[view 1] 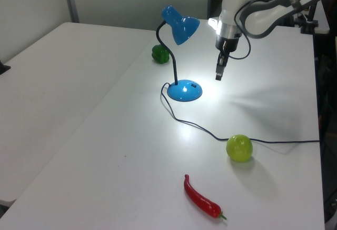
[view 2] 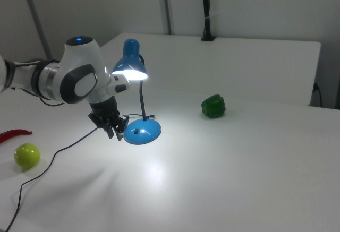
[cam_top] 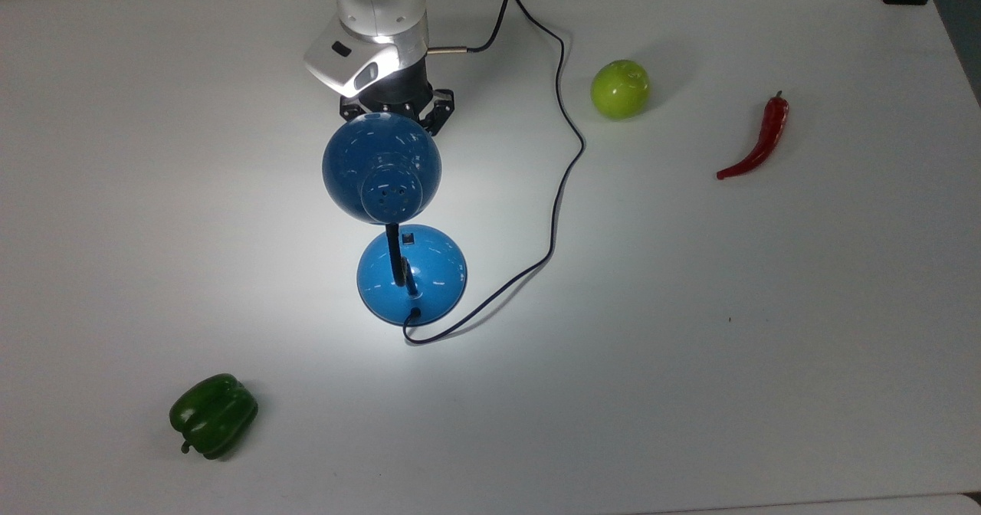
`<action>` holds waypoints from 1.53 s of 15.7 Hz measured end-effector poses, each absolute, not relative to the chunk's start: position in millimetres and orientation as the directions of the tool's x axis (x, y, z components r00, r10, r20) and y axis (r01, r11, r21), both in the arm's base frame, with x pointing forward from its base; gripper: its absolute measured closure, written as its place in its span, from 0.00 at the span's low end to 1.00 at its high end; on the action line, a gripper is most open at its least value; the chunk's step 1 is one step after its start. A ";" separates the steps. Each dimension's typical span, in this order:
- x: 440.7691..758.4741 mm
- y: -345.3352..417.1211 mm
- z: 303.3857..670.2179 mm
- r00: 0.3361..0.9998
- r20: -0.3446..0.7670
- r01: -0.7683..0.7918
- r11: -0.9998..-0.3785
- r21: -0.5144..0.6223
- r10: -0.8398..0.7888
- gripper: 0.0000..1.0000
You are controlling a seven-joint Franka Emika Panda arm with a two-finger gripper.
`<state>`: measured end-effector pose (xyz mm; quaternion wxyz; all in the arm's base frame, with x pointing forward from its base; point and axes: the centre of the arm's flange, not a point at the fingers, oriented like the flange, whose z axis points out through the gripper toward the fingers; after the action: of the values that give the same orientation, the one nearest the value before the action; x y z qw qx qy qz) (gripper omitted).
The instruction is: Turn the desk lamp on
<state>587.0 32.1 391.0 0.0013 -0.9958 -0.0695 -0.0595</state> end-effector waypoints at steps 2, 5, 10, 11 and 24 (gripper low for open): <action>574.7 31.5 407.3 0.988 0.067 0.139 -0.990 0.000 0.139 0.48; 557.8 30.7 434.2 0.990 0.012 0.140 -0.990 -0.006 0.140 0.20; 537.8 29.4 490.2 0.994 -0.071 0.076 -0.997 -0.011 0.077 0.00; 536.8 29.3 503.6 0.996 -0.079 0.039 -0.999 -0.008 0.040 0.00; 546.4 47.1 616.3 0.995 0.040 -0.090 -0.994 -0.055 -0.092 0.00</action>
<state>546.4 47.1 616.3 0.0266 -0.9984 0.0454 -0.0213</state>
